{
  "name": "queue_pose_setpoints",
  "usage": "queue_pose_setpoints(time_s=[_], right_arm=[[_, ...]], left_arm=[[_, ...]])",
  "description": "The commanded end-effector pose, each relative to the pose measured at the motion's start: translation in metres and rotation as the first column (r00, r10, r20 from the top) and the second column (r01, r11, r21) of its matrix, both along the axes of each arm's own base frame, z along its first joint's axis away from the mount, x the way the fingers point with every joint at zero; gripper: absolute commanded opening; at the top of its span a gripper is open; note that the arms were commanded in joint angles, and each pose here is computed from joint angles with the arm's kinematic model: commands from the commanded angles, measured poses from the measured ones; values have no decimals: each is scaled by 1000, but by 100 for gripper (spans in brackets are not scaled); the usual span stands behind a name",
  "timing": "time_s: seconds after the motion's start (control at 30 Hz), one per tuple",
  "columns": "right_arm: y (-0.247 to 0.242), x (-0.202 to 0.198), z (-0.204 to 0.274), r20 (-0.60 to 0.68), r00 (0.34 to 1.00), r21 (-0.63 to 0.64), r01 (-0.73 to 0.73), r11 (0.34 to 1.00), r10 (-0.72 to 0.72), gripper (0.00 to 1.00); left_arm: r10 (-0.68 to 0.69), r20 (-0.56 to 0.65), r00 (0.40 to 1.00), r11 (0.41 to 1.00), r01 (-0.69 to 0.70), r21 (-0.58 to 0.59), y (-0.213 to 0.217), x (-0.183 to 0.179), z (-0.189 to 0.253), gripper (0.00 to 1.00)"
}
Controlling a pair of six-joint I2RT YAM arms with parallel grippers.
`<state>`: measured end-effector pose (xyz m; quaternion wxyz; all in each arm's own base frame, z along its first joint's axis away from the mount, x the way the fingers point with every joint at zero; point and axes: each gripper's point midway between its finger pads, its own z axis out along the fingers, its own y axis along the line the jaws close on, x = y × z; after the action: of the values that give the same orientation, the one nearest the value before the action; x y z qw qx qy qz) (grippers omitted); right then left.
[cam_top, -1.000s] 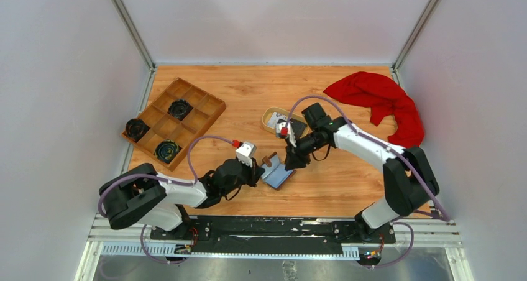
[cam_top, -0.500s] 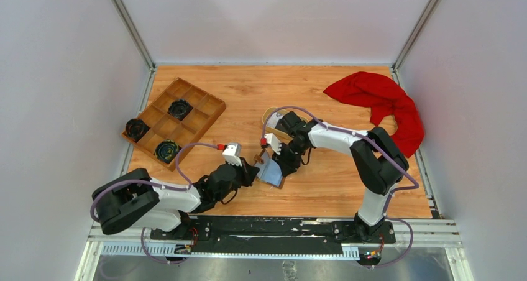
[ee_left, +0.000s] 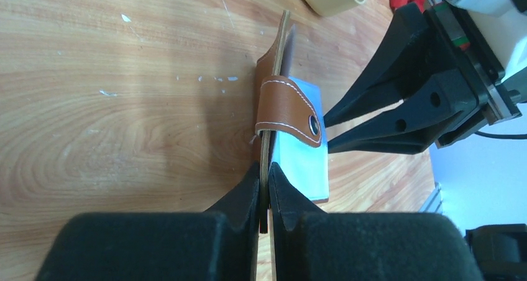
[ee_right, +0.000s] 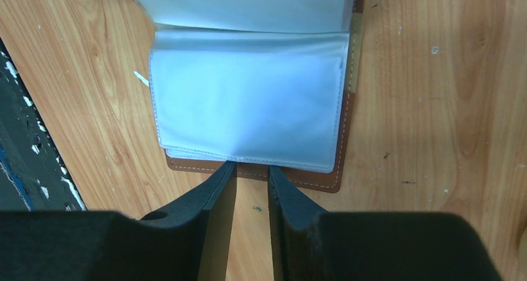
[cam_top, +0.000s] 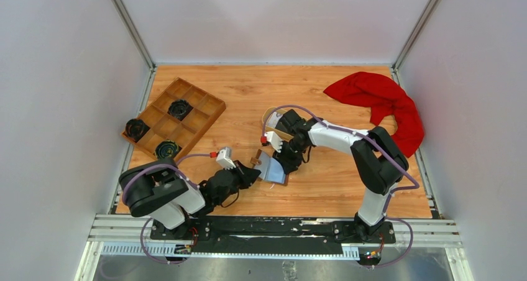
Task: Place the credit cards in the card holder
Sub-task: Open the card holder at the center of the board.
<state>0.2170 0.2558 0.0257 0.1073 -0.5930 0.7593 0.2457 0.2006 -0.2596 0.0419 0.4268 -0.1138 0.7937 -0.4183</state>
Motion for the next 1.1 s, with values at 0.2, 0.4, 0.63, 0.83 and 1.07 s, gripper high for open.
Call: queue_pose_setpoints(time_s=[0.2,0.4,0.63,0.83,1.07], right_arm=[[0,-10,41,34,993,83,-119,989,117,34],[16,-31,85,38,985,280,-171,945,167,42],[24,-11,29,-129,991,142,38,989,-19,34],[7,0,-8,-107,990,-16,88,996,-89,33],[-4,4,-23,-84,992,-90,87,992,-94,33]], left_arm=[[-42,-10,999,992,43,116,-5,-5,-4,16],[-64,-10,998,989,65,132,-15,-6,-3,15],[-71,-16,997,990,73,118,-26,-7,-1,15],[-42,-10,999,992,43,117,-17,-7,-1,22],[21,17,1000,990,-23,137,8,-6,-1,35]])
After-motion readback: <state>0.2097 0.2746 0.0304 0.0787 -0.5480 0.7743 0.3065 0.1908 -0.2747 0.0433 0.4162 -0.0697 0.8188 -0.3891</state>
